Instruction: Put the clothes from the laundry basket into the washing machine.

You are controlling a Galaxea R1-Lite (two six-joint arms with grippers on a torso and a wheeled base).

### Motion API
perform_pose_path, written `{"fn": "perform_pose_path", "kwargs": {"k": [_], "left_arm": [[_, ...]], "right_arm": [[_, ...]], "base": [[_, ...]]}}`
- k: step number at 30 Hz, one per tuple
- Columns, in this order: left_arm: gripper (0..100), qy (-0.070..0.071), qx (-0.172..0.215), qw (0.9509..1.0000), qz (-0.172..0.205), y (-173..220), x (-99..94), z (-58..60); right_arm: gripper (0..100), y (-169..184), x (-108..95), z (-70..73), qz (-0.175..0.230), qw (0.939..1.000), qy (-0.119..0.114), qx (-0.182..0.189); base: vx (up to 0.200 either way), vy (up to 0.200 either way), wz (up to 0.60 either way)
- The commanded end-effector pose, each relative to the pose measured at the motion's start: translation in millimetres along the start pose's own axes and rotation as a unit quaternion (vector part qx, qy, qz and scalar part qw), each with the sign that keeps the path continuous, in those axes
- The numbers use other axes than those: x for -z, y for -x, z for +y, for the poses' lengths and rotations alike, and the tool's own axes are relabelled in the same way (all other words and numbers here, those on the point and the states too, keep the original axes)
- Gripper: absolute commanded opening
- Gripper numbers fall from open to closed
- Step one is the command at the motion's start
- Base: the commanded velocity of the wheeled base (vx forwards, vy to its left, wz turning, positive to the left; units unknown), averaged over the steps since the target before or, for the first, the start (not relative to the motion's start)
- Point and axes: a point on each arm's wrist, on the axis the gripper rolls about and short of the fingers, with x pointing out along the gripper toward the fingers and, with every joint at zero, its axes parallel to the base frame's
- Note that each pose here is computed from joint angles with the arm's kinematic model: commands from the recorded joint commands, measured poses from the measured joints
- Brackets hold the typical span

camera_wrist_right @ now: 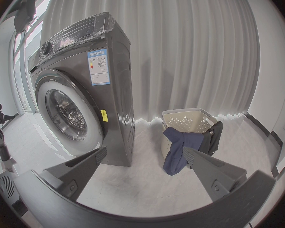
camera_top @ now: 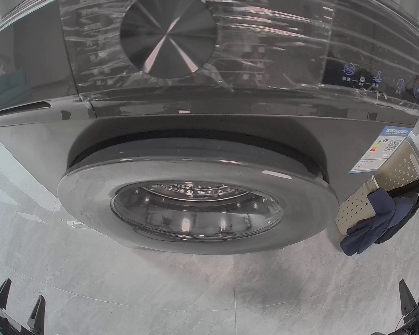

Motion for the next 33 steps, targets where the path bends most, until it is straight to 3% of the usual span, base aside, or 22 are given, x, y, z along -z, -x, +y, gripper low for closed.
{"fn": "perform_pose_path", "kwargs": {"k": [1,21,24,26,28,30,33], "left_arm": [[100,0.000,0.000,1.0000,0.001,0,4.8,0.3],[100,-0.002,0.000,1.0000,0.001,0,5.2,0.3],[100,-0.001,0.000,1.0000,0.001,0,4.8,0.3],[100,-0.003,0.000,1.0000,0.001,0,4.8,0.3],[100,-0.003,0.000,1.0000,0.001,0,5.2,0.3],[100,-0.002,0.000,1.0000,0.001,0,4.8,0.3],[100,-0.002,0.000,1.0000,0.001,0,4.8,0.3]], "right_arm": [[100,0,5,0.0,0.003,1.0000,0.000,0.000],[100,0,3,0.0,-0.004,1.0000,0.002,0.004],[100,12,-45,-0.6,-0.084,0.9965,-0.007,-0.007],[100,3,-63,-0.6,-0.056,0.9979,-0.022,-0.022],[100,-16,-62,0.6,0.010,0.9976,-0.041,-0.055],[100,-30,-54,2.5,0.069,0.9925,-0.056,-0.084],[100,-47,-51,5.8,0.118,0.9845,-0.052,-0.119]], "base": [[0.000,0.000,0.00],[0.000,0.000,0.00],[0.000,0.000,0.00],[0.000,0.000,0.00],[0.000,0.000,0.00],[0.000,0.000,0.00],[0.000,0.000,0.00]]}}
